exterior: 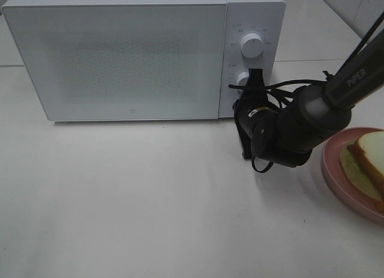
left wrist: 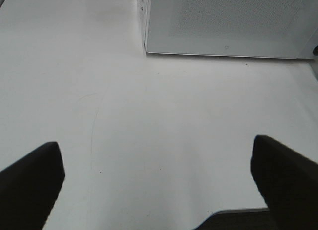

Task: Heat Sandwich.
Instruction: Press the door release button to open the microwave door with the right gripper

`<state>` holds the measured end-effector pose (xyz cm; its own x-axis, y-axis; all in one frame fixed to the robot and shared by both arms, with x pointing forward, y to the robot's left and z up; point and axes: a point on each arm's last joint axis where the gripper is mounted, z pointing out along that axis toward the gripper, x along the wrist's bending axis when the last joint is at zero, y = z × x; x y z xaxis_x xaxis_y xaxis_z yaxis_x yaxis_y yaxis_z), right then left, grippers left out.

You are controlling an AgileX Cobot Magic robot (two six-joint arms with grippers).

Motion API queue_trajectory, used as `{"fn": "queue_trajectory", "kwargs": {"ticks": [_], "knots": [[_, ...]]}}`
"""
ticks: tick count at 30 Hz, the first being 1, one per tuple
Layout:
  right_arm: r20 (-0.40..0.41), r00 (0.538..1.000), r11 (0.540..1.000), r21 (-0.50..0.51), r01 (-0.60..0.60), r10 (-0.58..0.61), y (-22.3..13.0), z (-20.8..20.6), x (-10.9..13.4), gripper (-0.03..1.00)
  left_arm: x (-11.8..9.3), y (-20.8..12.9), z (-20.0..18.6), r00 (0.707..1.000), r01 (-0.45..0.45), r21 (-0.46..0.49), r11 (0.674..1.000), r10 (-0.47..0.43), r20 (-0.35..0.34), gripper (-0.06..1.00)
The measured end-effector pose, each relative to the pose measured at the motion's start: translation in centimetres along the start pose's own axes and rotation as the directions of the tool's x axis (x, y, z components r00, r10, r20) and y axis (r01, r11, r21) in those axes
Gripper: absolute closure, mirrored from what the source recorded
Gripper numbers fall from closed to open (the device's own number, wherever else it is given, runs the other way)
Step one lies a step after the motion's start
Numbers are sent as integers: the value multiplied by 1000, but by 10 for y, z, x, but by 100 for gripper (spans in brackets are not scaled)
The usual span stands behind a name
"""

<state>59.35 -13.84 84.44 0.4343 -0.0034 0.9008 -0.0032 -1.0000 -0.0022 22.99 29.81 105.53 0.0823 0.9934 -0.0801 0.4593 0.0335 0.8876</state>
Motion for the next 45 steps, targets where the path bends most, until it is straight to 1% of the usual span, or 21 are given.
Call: {"fn": "queue_trajectory", "kwargs": {"ticks": [6,12,32,37,45], "knots": [[-2,1000,1000,-15,-12,12,-3,6,-2,95,0,0,0,1000,0,0,1000,0,1,-2],[12,1000,1000,-21,-6,6,-5,7,-1,95,0,0,0,1000,0,0,1000,0,1,-2],[47,999,1000,-5,-18,18,-7,6,1,95,0,0,0,1000,0,0,1000,0,1,-2],[65,998,1000,7,-26,25,-5,3,6,95,0,0,0,1000,0,0,1000,0,1,-2],[98,995,998,59,19,-25,2,-6,14,95,0,0,0,1000,0,0,1000,0,1,-2]]}}
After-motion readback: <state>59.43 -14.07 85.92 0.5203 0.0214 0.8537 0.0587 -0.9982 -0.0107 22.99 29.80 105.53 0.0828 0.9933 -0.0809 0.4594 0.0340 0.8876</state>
